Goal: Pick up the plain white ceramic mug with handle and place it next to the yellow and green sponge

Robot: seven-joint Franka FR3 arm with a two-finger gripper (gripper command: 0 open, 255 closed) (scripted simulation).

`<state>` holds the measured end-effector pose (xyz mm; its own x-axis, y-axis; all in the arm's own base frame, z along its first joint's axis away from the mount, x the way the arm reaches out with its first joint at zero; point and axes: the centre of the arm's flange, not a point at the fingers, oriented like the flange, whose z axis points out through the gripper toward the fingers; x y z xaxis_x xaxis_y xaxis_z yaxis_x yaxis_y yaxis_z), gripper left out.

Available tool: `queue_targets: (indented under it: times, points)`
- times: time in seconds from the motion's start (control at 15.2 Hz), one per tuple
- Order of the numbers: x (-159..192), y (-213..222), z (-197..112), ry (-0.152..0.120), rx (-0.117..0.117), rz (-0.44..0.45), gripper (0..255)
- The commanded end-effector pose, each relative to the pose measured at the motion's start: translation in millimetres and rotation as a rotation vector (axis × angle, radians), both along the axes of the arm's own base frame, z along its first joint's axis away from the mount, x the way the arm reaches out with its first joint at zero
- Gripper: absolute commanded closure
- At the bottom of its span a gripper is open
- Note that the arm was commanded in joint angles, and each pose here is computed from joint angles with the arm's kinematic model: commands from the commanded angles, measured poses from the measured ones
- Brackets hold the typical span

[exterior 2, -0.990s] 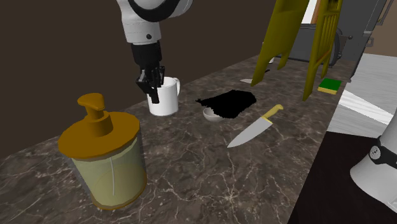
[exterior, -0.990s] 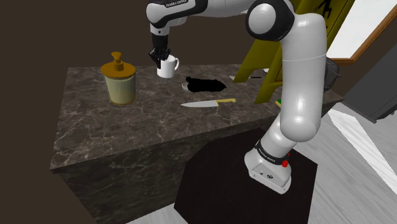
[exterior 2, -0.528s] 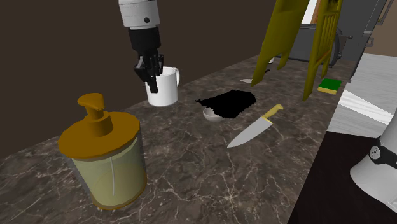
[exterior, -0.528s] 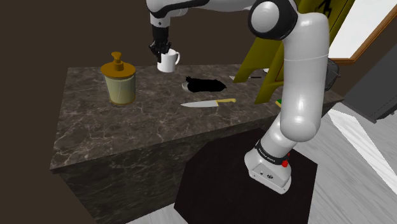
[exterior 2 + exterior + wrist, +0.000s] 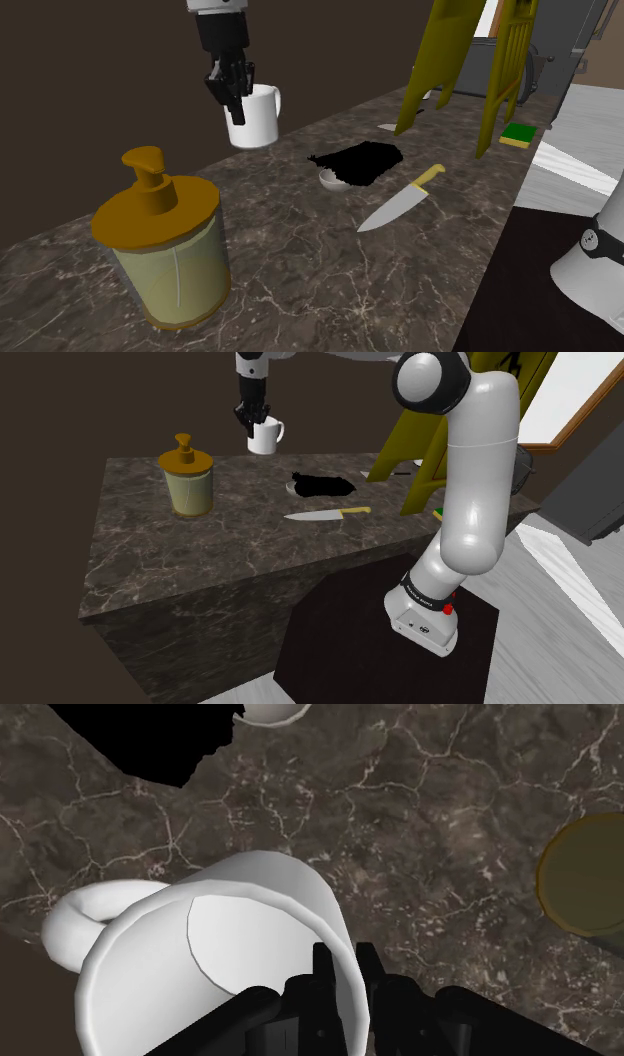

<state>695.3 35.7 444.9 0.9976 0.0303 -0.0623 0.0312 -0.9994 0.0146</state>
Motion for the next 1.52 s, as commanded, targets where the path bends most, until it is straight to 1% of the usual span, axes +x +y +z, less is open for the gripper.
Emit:
queue_targets:
  times: [0.0,0.79,1.45]
  points:
    - [-1,-1,12,0.000,0.000,0.000,255]
    - [-1,-1,73,0.000,0.000,0.000,255]
    - [-89,-99,74,0.000,0.000,0.000,255]
